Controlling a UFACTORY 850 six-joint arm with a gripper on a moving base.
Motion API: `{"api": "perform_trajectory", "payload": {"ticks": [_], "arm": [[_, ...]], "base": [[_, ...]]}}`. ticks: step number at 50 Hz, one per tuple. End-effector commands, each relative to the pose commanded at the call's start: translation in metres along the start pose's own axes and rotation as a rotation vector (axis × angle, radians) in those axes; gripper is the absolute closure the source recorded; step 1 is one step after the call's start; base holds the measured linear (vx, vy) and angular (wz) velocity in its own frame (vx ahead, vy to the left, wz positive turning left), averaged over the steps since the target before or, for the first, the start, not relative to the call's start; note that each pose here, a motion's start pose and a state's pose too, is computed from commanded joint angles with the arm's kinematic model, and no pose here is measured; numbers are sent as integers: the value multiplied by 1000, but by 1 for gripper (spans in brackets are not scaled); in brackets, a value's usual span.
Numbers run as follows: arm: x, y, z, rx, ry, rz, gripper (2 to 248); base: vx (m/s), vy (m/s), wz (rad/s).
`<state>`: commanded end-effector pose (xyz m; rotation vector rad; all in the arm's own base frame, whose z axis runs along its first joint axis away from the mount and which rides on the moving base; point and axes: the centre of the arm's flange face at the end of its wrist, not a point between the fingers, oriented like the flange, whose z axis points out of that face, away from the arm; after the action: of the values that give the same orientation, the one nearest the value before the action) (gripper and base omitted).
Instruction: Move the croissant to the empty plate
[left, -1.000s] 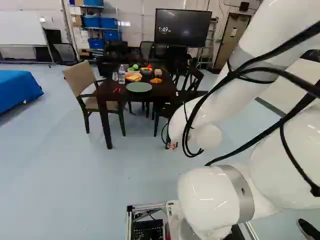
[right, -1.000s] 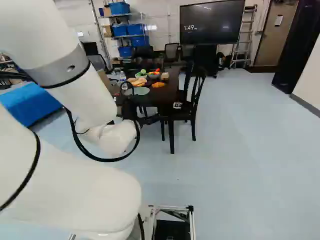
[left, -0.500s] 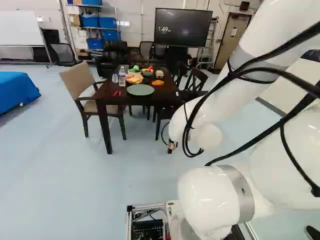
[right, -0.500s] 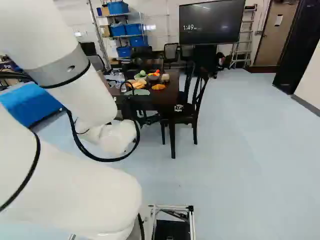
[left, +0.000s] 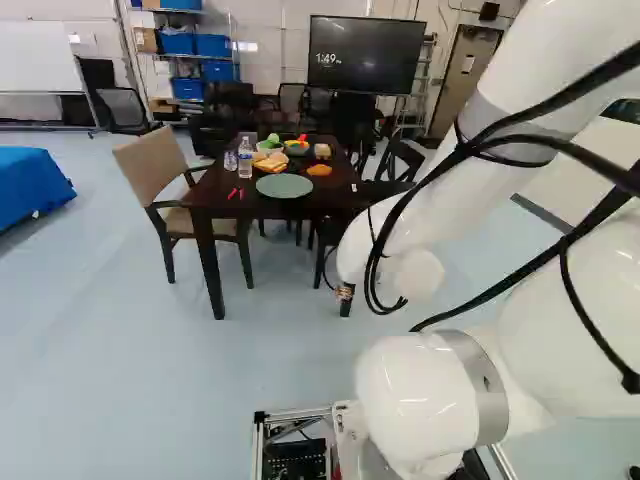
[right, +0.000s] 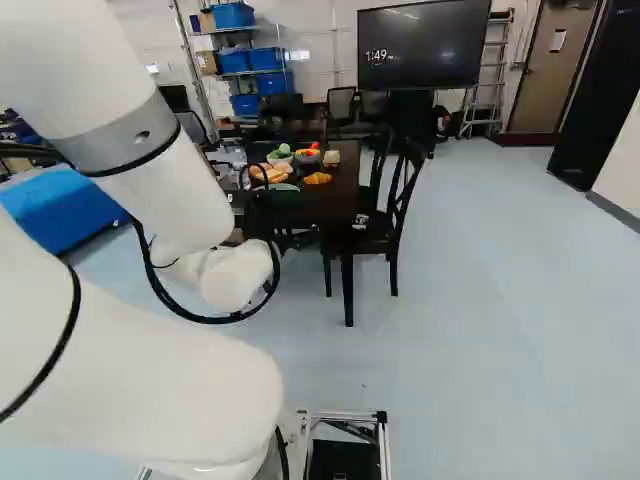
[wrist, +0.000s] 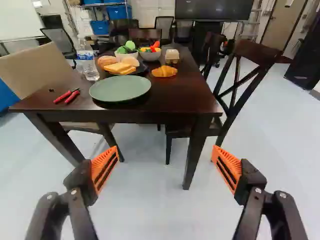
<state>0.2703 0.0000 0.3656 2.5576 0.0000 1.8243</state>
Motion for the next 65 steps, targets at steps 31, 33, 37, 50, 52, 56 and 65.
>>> {"api": "perform_trajectory", "payload": {"ticks": [31,33,37,50,52,56,65], "arm": [[0,0,0,0,0,0,3],[0,0,0,0,0,0,3],[0,0,0,0,0,0,3],[0,0,0,0,0,0,3],[0,0,0,0,0,0,3],[0,0,0,0,0,0,3],[0,0,0,0,0,0,3]], "base": [[131,43,-17],[130,44,-15],[132,29,-89],[127,4,-199],[178,32,-136],[153,45,-34],[142,47,-26]]}}
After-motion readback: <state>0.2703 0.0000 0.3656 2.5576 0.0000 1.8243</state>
